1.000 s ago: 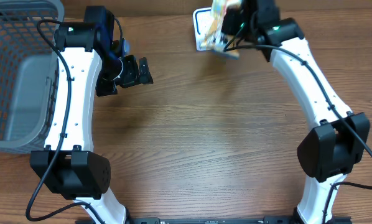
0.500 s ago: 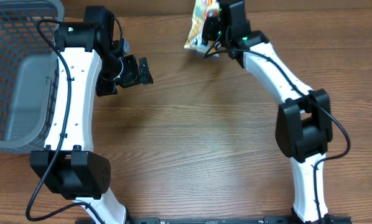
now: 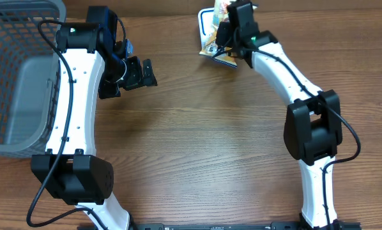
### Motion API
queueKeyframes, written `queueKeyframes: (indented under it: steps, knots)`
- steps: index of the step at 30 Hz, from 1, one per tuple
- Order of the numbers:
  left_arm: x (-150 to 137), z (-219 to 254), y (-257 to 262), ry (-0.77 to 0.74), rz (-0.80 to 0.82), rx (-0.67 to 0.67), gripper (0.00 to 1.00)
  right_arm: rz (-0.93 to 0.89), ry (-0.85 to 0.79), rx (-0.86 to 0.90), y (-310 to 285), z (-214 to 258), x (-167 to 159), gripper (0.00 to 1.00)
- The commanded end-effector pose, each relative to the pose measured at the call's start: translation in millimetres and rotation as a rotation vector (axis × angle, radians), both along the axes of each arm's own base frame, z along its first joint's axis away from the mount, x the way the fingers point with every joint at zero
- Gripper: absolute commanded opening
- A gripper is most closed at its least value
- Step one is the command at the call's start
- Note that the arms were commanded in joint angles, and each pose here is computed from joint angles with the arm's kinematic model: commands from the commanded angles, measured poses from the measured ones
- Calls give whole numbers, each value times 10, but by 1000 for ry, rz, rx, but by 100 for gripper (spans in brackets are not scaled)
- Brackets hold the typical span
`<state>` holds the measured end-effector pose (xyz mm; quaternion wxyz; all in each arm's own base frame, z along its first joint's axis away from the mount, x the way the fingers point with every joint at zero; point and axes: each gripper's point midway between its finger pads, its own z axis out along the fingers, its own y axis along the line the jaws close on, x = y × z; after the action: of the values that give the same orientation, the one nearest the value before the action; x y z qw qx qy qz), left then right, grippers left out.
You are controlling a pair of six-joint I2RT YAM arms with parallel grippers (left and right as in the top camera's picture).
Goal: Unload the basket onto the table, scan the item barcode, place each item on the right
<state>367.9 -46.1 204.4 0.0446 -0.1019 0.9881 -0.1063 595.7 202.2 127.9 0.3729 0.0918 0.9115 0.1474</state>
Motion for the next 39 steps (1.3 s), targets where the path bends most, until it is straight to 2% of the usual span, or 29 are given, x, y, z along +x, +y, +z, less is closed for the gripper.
queueKeyframes:
  steps: [1,3,6,10,15,23,26,28,30,32,35,38,39]
  knots:
    - [0,-36,-30,5,-33,0,100,-151,-210,107,-592,1391,122,4]
    - [0,-36,-29,5,-32,0,100,-234,-211,117,-1051,1633,77,4]
    - [0,-36,-29,5,-32,0,100,-396,-167,136,-1835,1759,-78,4]
    - [0,-36,-29,5,-32,0,100,-610,-48,139,-2824,1570,-386,4]
    - [0,-36,-30,5,-33,0,100,-830,107,125,-3857,1242,-919,4]
    - [0,-36,-29,5,-32,0,100,-1139,185,80,-5145,966,-1656,4]
    - [0,-36,-29,5,-32,0,100,-1236,221,57,-5520,796,-1909,15]
    - [0,-36,-29,5,-32,0,100,-1280,242,51,-5712,684,-2042,19]
    - [0,-36,-29,5,-32,0,100,-1309,262,56,-5849,563,-2131,29]
    - [0,-36,-29,5,-32,0,100,-1300,277,58,-5940,468,-2171,43]
    - [0,-36,-29,5,-32,0,100,-1224,304,77,-5939,363,-2157,73]
    - [0,-36,-29,5,-32,0,100,-1116,316,129,-5786,395,-2102,93]
    - [0,-36,-30,5,-33,0,100,-1092,312,153,-5723,453,-2094,95]
